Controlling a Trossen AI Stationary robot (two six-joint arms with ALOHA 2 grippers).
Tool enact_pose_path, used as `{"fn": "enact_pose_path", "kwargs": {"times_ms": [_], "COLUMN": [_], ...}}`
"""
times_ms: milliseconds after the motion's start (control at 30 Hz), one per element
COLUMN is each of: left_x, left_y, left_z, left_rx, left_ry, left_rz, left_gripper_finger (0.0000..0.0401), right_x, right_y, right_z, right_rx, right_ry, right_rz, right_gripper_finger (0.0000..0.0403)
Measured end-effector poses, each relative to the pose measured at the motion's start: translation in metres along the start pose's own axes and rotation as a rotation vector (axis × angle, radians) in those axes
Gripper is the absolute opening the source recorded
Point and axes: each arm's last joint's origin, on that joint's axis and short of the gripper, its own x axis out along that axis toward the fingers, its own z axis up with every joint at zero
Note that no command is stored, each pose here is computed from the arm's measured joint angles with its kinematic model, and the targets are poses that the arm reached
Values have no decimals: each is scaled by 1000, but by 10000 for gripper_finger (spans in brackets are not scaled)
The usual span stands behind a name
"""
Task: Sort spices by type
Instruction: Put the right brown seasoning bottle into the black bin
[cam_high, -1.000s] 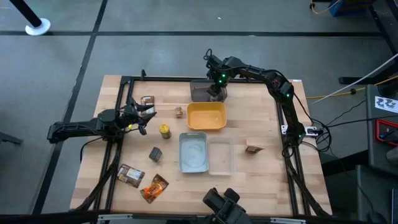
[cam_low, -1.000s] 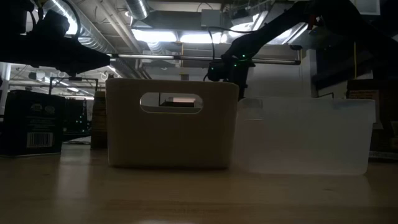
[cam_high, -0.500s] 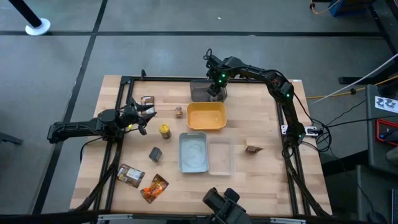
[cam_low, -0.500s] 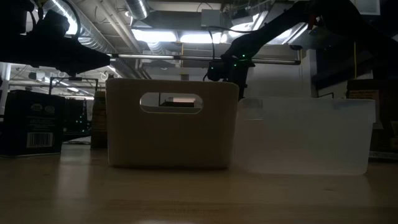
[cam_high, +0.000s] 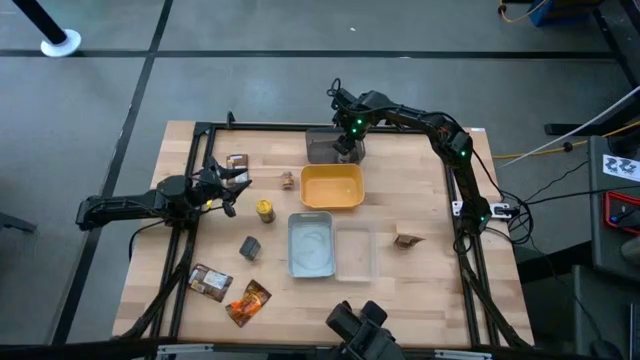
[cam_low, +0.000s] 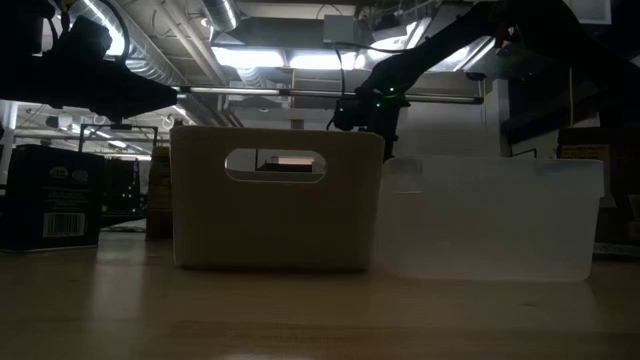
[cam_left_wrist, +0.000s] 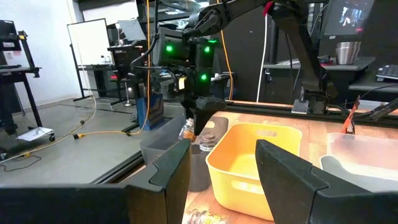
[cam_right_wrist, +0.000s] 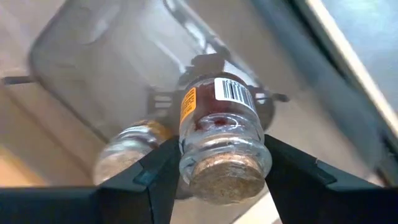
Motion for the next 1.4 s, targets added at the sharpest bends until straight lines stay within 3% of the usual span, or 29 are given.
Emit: {"fn": "enact_pose_path", "kwargs": {"times_ms": [167,600,1400], "left_x": [0,0,0], "left_y": [0,0,0], "left_z": [0,0,0], "left_rx": [0,0,0], "left_ry": [0,0,0], "left_rz": [0,0,-1], "left_gripper_finger": [166,166,166], "right_x": [0,0,3], "right_y": [-2,0,-1], "right_z": [2,0,-2], "right_rx": [18,20,33], "right_ry": [-19,2,14], "right_rz": [-76,12,-33], "right_gripper_finger": [212,212,212]}}
